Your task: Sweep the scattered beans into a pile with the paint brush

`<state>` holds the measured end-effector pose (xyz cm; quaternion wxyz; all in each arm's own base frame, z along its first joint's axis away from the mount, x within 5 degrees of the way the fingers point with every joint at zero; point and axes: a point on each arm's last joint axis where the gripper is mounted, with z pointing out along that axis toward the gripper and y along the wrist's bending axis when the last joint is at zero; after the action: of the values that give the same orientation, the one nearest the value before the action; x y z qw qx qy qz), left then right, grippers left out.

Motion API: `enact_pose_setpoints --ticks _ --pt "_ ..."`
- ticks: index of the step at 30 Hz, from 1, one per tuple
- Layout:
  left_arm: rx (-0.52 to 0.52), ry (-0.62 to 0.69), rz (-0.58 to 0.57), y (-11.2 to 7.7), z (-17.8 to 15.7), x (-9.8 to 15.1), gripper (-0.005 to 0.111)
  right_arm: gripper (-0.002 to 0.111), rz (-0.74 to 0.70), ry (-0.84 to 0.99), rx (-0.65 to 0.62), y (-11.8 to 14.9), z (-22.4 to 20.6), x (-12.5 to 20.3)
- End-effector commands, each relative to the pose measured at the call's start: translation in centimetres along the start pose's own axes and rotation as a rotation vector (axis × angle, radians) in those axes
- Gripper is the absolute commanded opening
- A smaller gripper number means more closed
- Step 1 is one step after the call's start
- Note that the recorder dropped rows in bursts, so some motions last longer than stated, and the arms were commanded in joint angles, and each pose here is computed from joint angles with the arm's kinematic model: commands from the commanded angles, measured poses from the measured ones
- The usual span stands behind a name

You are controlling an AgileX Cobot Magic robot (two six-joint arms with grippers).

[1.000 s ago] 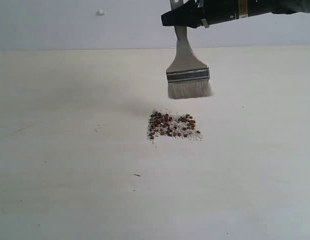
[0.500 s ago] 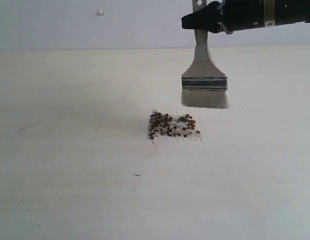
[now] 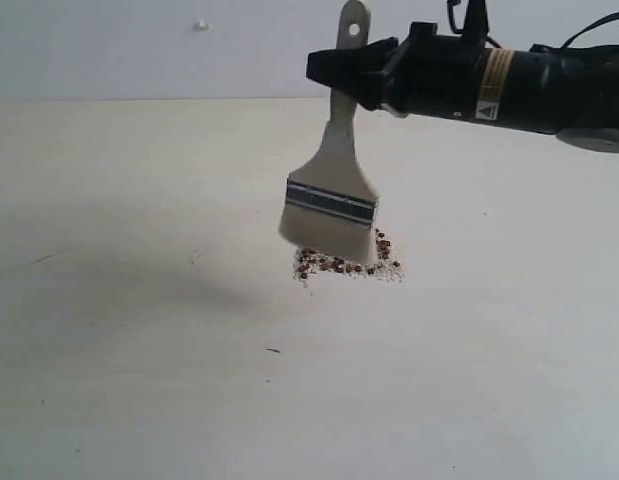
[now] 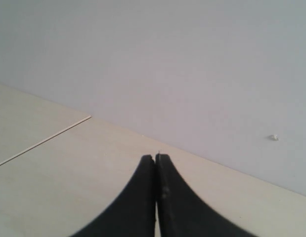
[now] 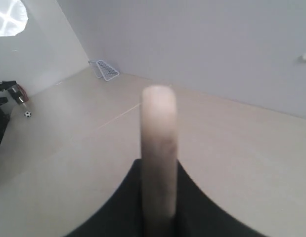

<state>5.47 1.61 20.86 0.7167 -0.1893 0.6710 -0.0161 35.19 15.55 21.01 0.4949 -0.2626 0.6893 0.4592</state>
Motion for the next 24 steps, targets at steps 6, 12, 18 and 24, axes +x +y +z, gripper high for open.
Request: enact_pose_setpoints --ticks 6,12,18,24 --pt "0.0 -0.003 -0.002 0.0 -0.1 0.0 0.0 0.0 0.068 0.082 0.043 -1.4 1.3 3.5" --pt "0.0 -0.003 -0.002 0.0 -0.1 0.0 0.0 0.0 0.094 0.136 0.046 -2.1 1.6 5.4" --pt "0.0 -0.003 -0.002 0.0 -0.1 0.0 0.0 0.0 0.046 0.159 0.143 -3.1 1.5 5.8" --pt "0.0 -0.003 -0.002 0.0 -0.1 0.0 0.0 0.0 0.008 0.146 0.195 -3.6 1.5 5.6"
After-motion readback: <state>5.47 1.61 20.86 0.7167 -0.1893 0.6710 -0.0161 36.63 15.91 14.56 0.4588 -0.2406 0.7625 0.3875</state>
